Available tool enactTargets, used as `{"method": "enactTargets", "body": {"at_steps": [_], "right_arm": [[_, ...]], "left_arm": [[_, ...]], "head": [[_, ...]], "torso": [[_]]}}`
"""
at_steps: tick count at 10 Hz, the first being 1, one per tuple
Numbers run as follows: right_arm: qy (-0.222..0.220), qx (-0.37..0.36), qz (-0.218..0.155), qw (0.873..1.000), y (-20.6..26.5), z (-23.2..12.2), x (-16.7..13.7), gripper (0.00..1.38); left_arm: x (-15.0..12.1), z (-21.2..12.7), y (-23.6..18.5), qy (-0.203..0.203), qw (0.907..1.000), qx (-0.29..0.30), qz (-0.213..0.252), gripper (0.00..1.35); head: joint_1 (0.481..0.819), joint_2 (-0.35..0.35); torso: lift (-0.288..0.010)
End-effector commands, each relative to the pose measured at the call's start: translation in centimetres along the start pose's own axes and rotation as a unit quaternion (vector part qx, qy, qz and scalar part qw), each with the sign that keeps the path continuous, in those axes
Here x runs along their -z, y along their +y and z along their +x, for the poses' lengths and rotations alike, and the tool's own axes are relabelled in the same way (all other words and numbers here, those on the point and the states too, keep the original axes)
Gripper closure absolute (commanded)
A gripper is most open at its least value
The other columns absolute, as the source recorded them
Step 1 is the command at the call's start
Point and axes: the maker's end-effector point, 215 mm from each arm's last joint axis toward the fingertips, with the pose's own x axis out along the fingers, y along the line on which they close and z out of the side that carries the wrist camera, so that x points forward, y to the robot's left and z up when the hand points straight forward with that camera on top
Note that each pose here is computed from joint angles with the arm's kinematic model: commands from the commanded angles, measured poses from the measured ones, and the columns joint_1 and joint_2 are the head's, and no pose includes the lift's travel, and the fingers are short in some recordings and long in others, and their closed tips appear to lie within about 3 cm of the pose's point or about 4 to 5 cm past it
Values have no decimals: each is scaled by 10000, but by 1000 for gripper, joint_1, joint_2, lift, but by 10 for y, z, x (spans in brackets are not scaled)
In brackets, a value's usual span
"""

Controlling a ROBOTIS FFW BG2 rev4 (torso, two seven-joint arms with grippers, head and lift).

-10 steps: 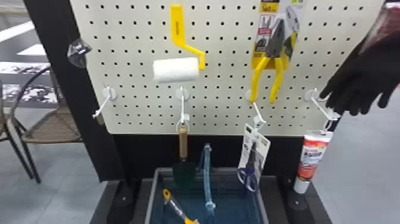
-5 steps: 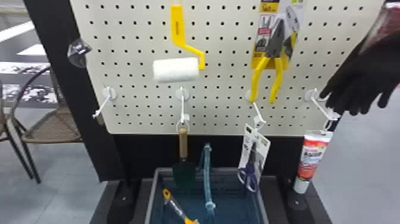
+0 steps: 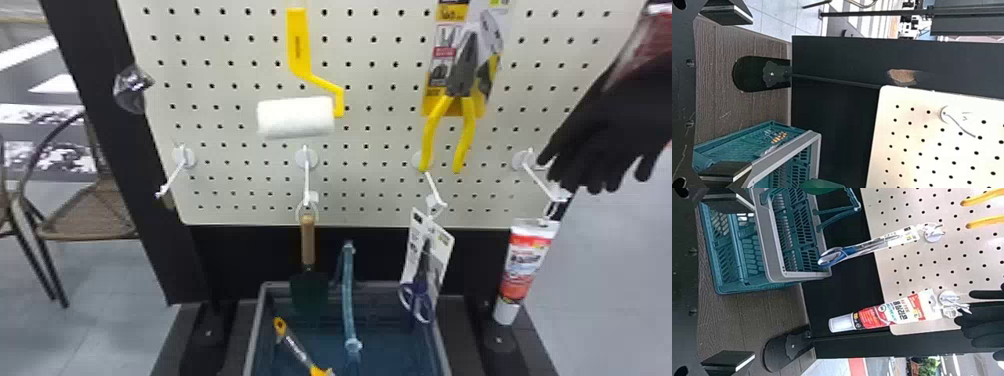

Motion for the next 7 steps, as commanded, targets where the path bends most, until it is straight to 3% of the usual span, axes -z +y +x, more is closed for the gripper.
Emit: {"method": "enactTargets", "body": {"at_steps": [1, 7], "right_arm": [[0, 0, 0, 10000, 0, 0, 0, -1], [0, 0, 0, 10000, 0, 0, 0, -1]], "left_arm": [[0, 0, 0, 0, 10000, 0, 0, -2], [0, 0, 0, 0, 10000, 0, 0, -2]], "head": [[549, 0], [549, 0]], "torso": [[-100], [-100]]}}
